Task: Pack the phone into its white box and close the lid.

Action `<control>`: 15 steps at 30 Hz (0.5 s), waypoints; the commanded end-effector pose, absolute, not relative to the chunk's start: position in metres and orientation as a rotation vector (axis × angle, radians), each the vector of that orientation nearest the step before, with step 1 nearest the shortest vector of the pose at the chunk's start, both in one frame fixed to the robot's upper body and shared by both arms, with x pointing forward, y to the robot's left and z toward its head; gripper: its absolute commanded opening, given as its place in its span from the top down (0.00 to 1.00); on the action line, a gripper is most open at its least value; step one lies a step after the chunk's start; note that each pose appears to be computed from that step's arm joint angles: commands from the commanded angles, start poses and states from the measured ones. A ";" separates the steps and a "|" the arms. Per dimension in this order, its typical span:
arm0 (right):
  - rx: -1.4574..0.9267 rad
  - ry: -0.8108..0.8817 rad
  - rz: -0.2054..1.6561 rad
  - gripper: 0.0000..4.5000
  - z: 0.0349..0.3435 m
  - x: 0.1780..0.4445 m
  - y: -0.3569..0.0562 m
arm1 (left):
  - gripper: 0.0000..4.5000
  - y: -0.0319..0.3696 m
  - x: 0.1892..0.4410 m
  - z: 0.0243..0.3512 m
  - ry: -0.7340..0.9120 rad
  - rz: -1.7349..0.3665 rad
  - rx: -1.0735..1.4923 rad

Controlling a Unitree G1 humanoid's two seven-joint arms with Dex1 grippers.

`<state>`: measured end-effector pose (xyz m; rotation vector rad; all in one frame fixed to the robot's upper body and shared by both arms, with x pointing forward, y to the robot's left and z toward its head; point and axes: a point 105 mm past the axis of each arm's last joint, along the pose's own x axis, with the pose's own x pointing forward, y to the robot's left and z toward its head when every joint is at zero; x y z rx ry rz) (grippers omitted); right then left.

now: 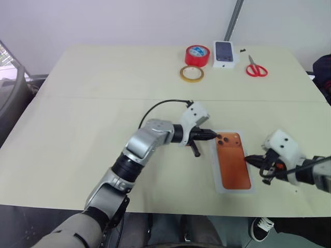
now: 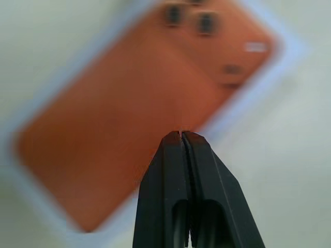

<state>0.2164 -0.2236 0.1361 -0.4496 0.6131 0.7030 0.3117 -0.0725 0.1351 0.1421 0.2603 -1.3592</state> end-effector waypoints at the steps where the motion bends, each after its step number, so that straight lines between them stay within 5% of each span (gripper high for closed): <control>1: -0.466 0.618 0.718 0.99 0.132 0.211 -0.215 | 1.00 -0.079 0.322 0.124 0.285 -1.311 0.239; 10: -0.441 0.701 0.644 0.99 0.107 0.211 -0.221 | 1.00 -0.073 0.326 0.096 0.375 -1.273 0.304; 15: -0.463 0.624 0.651 0.99 0.118 0.217 -0.217 | 1.00 -0.066 0.333 0.112 0.316 -1.244 0.217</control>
